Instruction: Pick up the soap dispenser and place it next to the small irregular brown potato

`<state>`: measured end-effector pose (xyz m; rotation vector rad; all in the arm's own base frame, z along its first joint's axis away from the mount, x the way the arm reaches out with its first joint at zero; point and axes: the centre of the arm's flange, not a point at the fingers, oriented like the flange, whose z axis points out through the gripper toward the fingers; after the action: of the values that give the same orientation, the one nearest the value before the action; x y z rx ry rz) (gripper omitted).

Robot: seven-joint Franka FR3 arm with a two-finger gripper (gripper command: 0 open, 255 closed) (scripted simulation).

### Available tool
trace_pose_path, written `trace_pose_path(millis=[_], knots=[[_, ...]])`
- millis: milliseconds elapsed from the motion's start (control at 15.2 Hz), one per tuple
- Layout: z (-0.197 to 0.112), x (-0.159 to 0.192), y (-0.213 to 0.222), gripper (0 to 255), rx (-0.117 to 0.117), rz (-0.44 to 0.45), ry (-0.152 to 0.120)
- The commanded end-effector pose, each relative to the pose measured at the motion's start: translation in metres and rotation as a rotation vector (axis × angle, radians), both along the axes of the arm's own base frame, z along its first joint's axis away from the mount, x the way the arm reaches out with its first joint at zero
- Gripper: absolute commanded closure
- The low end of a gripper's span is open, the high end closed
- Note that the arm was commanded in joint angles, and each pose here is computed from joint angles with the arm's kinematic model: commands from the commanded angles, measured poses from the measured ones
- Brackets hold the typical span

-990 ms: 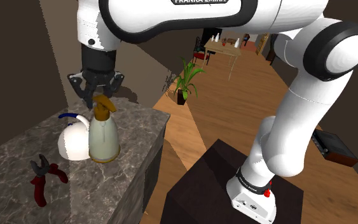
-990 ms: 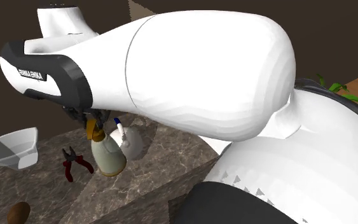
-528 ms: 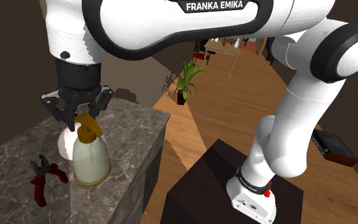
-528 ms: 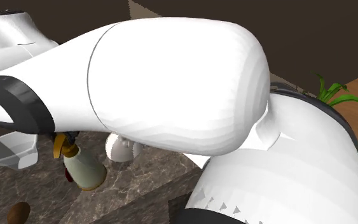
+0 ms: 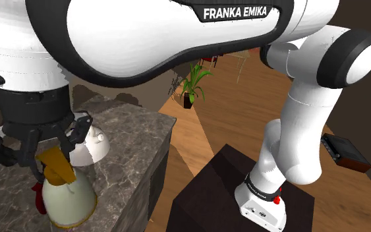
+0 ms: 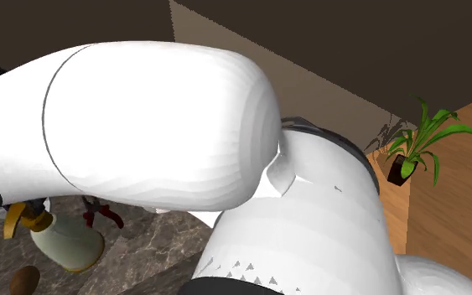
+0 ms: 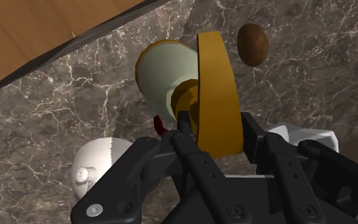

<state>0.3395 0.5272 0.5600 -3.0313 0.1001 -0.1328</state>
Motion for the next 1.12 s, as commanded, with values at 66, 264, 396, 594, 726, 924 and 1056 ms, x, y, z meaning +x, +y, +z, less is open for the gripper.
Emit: trace_pose_path(millis=[66,264,396,594,726,924,1056], knots=[[0.000,-0.021,0.034,255,0.001,-0.002,0.000],[-0.005,-0.037,0.056,255,0.001,-0.002,0.000],[-0.016,-0.037,0.056,255,0.001,-0.002,0.000],[-0.032,-0.037,0.056,255,0.001,-0.002,0.000],[-0.042,-0.037,0.056,255,0.001,-0.002,0.000],[-0.058,-0.037,0.056,255,0.001,-0.002,0.000],[-0.069,-0.037,0.056,255,0.001,-0.002,0.000]])
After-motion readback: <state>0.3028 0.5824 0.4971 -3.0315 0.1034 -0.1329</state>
